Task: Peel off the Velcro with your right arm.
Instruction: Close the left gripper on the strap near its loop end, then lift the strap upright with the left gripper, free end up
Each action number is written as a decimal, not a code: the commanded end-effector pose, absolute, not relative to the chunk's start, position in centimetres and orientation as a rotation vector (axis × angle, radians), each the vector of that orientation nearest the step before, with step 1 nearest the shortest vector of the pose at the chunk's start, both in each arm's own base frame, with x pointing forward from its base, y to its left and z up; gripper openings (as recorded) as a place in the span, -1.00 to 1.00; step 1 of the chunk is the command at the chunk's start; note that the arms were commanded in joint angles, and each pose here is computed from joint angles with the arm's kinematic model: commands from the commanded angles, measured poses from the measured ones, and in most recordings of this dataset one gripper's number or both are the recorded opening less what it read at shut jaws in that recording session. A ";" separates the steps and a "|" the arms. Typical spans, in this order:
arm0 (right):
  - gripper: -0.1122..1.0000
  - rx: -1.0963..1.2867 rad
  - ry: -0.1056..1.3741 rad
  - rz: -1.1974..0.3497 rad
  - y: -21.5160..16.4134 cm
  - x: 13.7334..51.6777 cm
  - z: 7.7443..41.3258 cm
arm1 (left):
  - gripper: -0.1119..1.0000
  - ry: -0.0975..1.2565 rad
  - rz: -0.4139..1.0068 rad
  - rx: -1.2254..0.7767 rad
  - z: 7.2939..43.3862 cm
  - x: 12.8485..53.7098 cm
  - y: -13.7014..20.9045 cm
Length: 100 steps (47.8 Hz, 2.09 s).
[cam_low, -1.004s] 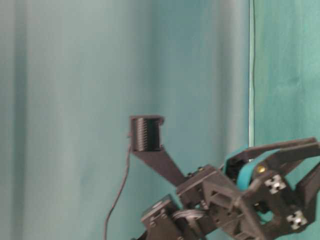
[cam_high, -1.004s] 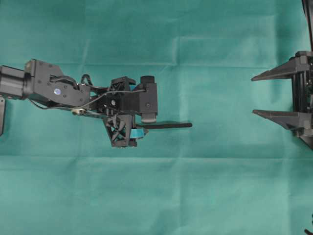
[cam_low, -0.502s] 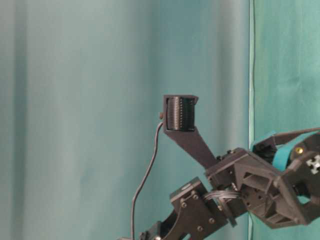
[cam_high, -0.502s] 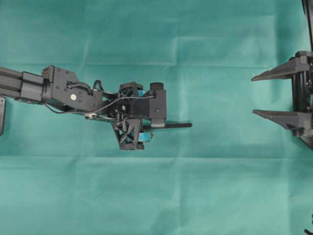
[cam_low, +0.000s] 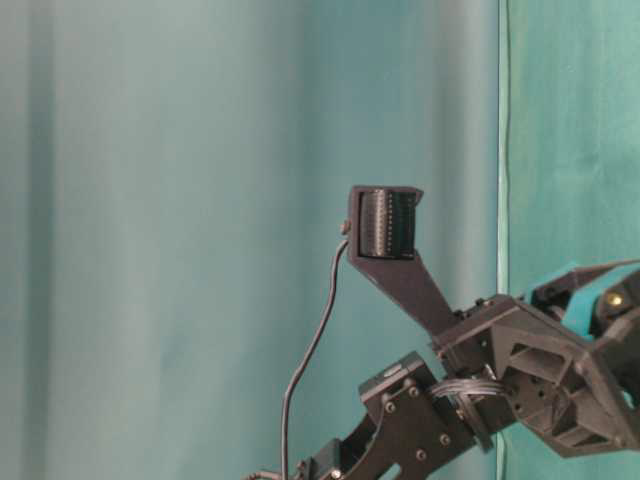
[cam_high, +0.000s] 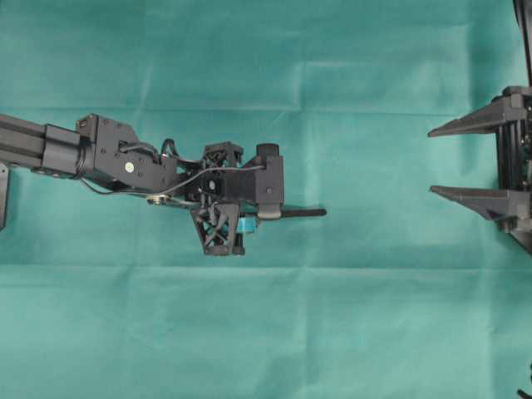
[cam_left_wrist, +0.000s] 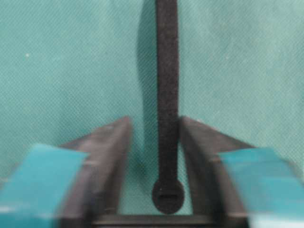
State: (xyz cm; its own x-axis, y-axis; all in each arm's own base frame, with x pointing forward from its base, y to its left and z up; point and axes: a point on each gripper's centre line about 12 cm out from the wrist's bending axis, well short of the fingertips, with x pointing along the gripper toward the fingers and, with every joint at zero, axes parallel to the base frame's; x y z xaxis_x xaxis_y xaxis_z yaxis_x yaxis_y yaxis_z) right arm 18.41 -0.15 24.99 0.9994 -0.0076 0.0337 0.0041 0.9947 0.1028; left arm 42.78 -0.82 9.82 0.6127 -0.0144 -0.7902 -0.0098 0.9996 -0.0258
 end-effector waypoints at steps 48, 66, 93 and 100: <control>0.45 0.081 -0.095 0.003 -0.1 18.8 27.1 | -0.62 0.661 -0.057 -0.020 21.4 41.1 -2.9; 0.45 0.026 -0.130 0.021 0.1 19.3 28.7 | -0.62 0.560 -0.078 -0.019 25.6 38.6 -3.5; 0.45 -0.082 -0.119 0.036 0.4 20.9 29.4 | -0.62 0.373 -0.035 -0.194 27.9 36.7 -2.8; 0.45 -0.131 -0.106 0.044 0.5 21.8 29.5 | -0.62 0.320 -0.020 -0.284 28.4 36.2 -2.5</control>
State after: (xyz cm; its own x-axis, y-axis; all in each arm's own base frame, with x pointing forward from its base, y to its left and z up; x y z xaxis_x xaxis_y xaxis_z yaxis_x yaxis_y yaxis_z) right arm 21.17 0.44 28.45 0.9958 0.0458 0.0787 -0.0365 0.9926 -0.1156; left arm 36.50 -2.68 26.87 0.9266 -0.0677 -0.3699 -0.0264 0.9696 -0.2434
